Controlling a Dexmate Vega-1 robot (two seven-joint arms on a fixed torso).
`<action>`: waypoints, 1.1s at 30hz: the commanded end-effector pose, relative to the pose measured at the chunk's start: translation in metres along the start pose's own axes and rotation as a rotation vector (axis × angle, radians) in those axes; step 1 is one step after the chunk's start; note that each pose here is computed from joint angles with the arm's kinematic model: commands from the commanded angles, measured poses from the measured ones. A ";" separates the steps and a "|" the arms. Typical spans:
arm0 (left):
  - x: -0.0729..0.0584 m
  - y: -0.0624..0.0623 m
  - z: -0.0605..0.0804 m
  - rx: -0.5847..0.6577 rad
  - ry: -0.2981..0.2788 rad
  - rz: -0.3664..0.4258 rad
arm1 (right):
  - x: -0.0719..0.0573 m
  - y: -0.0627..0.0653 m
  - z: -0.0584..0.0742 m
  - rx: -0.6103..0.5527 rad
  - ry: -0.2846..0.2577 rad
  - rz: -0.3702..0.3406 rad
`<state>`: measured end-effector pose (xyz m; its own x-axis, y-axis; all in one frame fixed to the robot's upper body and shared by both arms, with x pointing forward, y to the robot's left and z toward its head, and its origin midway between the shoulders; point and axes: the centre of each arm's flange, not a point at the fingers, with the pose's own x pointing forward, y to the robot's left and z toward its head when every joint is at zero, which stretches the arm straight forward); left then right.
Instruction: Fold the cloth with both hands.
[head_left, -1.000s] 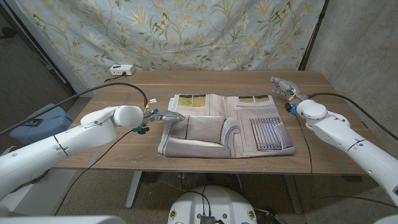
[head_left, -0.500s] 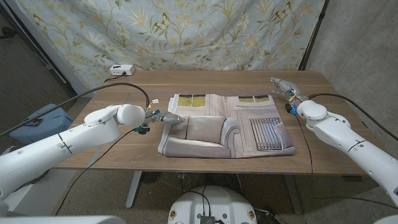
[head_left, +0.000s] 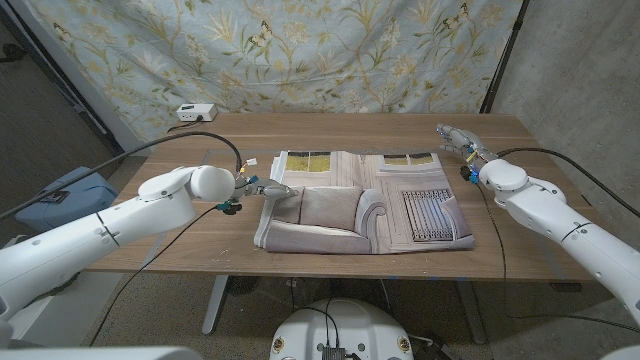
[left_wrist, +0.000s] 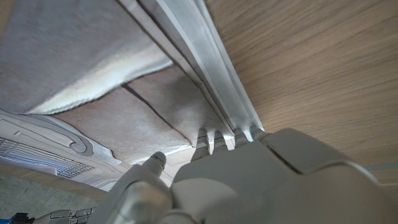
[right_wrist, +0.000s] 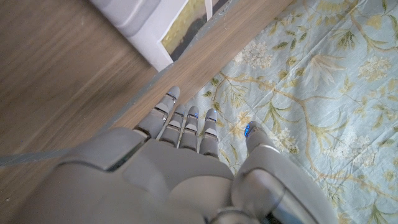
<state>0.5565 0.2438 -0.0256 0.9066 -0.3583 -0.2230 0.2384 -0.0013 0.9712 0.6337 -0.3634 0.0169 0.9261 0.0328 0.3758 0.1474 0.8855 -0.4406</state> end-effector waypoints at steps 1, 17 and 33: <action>-0.001 -0.001 0.003 0.001 -0.001 -0.008 | 0.005 -0.005 0.004 -0.113 0.079 0.026; -0.003 -0.005 0.004 -0.001 -0.023 -0.017 | 0.009 -0.004 0.017 -0.321 0.181 0.074; -0.007 -0.008 0.005 0.006 -0.036 -0.019 | 0.025 0.000 0.032 -0.501 0.259 0.141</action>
<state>0.5485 0.2409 -0.0307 0.8903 -0.3897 -0.2355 0.2521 -0.0089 0.9677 0.6405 -0.3524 0.0423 0.9875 -0.0077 0.1577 0.1262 0.6389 -0.7588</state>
